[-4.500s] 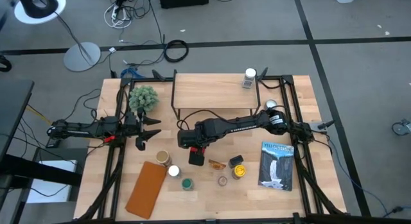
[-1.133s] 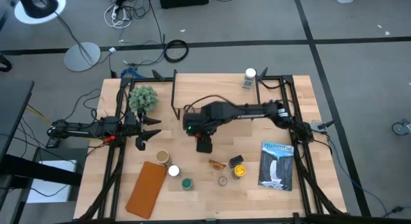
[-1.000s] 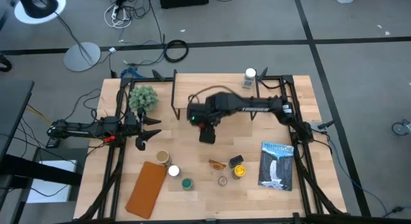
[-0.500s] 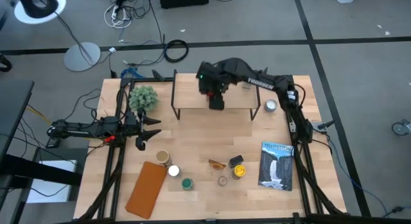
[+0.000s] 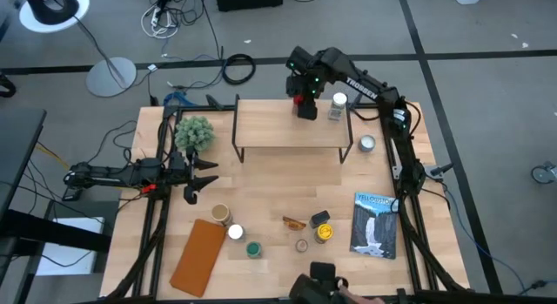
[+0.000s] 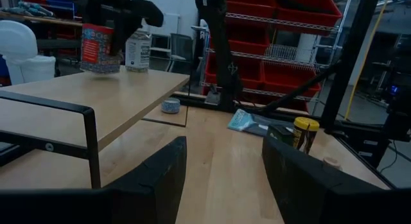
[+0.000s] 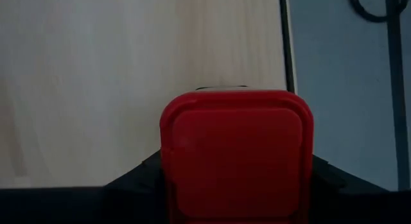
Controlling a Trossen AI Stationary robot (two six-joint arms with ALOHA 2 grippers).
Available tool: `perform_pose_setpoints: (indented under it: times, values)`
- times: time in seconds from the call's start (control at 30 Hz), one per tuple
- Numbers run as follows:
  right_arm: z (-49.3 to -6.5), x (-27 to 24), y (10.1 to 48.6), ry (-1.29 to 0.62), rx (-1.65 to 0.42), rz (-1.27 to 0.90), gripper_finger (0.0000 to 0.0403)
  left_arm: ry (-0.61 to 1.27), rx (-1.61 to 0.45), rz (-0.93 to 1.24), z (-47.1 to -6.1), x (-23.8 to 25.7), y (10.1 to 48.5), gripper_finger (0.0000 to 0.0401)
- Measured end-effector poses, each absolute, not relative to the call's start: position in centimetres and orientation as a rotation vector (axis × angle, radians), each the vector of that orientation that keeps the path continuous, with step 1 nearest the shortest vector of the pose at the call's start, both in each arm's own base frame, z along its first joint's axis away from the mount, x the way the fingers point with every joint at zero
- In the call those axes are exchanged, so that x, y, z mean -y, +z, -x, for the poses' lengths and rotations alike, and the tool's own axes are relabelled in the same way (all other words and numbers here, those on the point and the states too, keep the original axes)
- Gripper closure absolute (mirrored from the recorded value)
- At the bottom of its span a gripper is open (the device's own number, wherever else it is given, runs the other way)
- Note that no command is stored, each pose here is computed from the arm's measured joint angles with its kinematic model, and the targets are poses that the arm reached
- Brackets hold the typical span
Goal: Shelf spices
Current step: Put the red seasoning can on the shelf
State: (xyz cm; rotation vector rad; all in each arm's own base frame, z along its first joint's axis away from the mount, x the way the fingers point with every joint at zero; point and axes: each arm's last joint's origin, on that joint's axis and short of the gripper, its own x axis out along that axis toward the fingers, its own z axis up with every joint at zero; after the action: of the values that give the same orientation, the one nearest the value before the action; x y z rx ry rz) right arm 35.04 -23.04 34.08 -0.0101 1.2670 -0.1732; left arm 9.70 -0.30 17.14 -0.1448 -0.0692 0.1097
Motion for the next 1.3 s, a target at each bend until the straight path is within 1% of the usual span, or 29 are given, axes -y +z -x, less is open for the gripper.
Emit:
perform_pose_setpoints:
  times: [0.07,0.23,0.33,0.6,0.8,1.1,1.3]
  values:
    - [-34.8,23.4,34.1,-0.174,-1.266,0.009,0.0197,0.110,0.069,0.145,-9.7,0.3,17.1,0.0192]
    - [-34.6,23.8,34.1,-0.146,-1.266,0.042,0.0147,0.110,0.069,0.145,-9.7,0.3,17.1,0.0192]
    - [-34.6,23.7,34.1,-0.133,-1.267,0.060,0.0136,0.110,0.069,0.145,-9.7,0.3,17.1,0.0192]
    - [-34.5,23.7,34.1,-0.141,-1.279,0.072,0.0153,0.110,0.069,0.145,-9.7,0.3,17.1,0.0192]
    - [-34.2,23.3,34.9,-0.161,-1.279,0.093,0.0163,0.110,0.069,0.145,-9.7,0.3,17.1,0.0192]
    - [-33.7,22.3,36.3,-0.176,-1.262,0.127,0.0161,0.110,0.069,0.145,-9.7,0.3,17.1,0.0192]
    - [-34.0,22.2,36.4,-0.176,-1.246,0.134,0.0160,0.110,0.069,0.145,-9.7,0.3,17.1,0.0192]
